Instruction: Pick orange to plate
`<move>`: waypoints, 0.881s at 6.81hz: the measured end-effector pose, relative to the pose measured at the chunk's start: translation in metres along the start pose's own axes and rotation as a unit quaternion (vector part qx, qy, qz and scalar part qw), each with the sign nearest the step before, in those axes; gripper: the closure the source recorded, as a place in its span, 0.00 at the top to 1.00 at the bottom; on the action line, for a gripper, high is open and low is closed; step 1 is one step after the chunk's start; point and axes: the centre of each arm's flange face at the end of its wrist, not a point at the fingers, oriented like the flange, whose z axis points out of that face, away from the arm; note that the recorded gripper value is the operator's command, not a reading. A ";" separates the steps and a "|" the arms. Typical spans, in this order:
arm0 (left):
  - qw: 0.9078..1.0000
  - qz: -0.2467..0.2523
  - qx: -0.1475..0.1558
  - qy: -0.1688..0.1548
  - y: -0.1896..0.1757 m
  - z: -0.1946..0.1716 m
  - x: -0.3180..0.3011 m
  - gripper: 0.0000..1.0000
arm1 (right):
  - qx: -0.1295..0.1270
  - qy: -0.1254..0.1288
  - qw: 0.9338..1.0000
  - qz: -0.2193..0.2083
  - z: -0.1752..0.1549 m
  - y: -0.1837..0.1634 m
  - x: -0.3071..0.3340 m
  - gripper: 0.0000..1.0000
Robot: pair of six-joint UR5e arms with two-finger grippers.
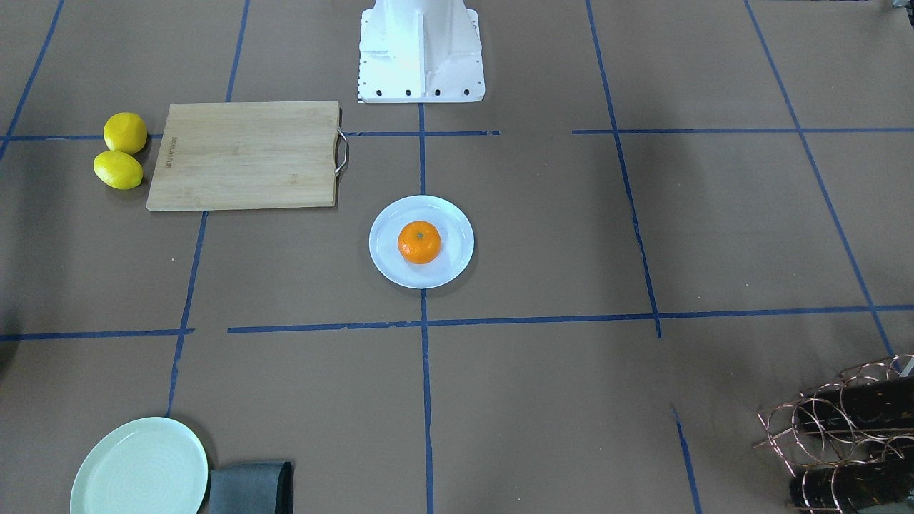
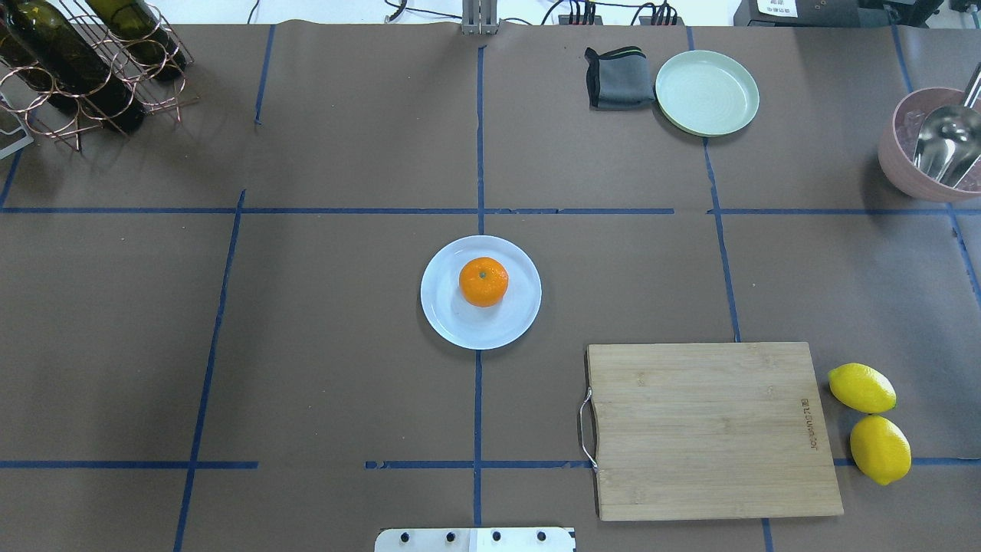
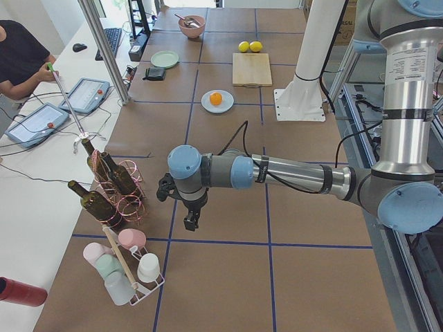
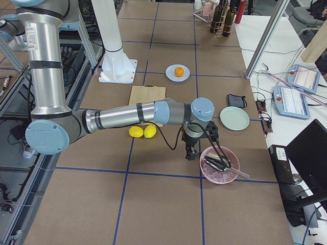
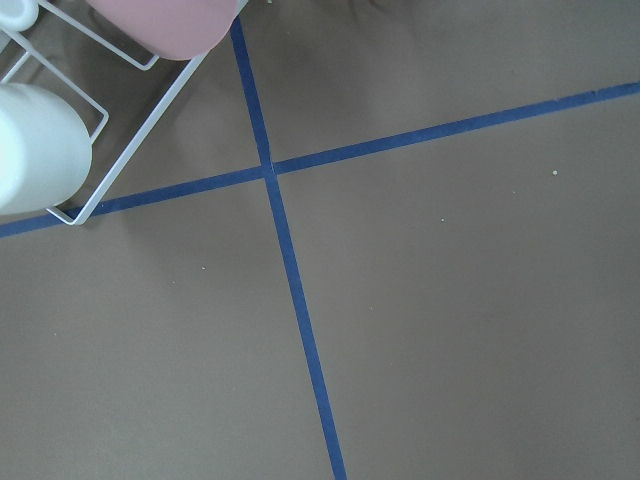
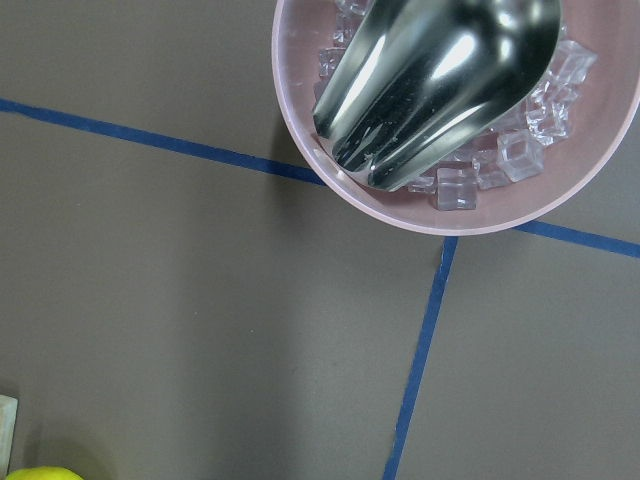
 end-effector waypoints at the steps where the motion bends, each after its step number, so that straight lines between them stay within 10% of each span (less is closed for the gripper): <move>1: 1.000 0.002 0.001 0.001 0.001 0.000 0.001 1.00 | -0.002 0.001 1.000 0.003 0.002 0.002 0.002 1.00; 6: 0.999 0.024 0.021 -0.004 -0.010 -0.009 0.007 1.00 | 0.015 0.004 1.000 -0.013 -0.001 -0.006 0.000 1.00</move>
